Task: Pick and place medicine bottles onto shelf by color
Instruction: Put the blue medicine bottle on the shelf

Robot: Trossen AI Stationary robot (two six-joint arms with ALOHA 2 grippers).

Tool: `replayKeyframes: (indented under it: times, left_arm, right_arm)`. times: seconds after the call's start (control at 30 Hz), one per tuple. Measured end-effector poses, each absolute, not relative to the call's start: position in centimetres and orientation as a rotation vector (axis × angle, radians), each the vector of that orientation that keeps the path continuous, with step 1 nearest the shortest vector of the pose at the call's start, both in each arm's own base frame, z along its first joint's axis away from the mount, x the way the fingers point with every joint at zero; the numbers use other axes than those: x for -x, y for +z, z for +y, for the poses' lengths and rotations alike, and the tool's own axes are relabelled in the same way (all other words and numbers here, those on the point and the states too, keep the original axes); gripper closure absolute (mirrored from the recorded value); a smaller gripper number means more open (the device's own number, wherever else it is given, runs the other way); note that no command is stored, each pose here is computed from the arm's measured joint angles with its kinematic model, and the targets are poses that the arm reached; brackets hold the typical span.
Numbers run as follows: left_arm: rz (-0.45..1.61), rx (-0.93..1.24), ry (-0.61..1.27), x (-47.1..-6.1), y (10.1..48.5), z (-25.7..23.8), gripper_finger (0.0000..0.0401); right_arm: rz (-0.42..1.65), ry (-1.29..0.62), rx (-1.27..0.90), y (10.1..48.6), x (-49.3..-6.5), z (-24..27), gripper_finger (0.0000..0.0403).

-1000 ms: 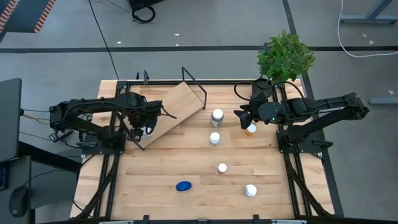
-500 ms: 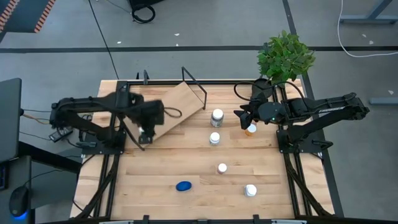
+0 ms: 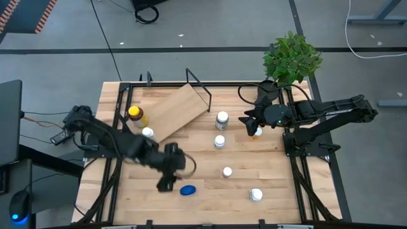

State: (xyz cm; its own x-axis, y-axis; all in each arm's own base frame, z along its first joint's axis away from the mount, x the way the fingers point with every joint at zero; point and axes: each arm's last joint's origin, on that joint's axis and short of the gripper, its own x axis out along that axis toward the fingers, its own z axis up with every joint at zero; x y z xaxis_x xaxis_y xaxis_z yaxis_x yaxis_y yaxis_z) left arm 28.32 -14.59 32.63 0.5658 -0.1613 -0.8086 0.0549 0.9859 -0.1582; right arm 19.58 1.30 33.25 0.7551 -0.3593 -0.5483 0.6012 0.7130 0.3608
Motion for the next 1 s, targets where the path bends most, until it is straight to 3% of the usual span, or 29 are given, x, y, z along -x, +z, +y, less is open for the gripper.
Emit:
replayKeyframes:
  times: [0.27,0.63,1.0]
  left_arm:
    - [1.060,0.207,-0.051,-29.5,27.9,-19.6,0.0114]
    - [1.077,0.291,0.015,-31.1,25.5,-20.5,0.0024]
    - [1.179,0.220,0.065,-32.7,21.3,-20.6,0.0014]
  right_arm:
    - [0.503,-0.492,-0.564,33.2,-19.6,1.5,0.0175]
    - [0.542,-0.394,-0.548,33.1,-19.4,3.2,0.0175]
    - [0.530,-0.404,-0.540,33.1,-19.2,3.7,0.0175]
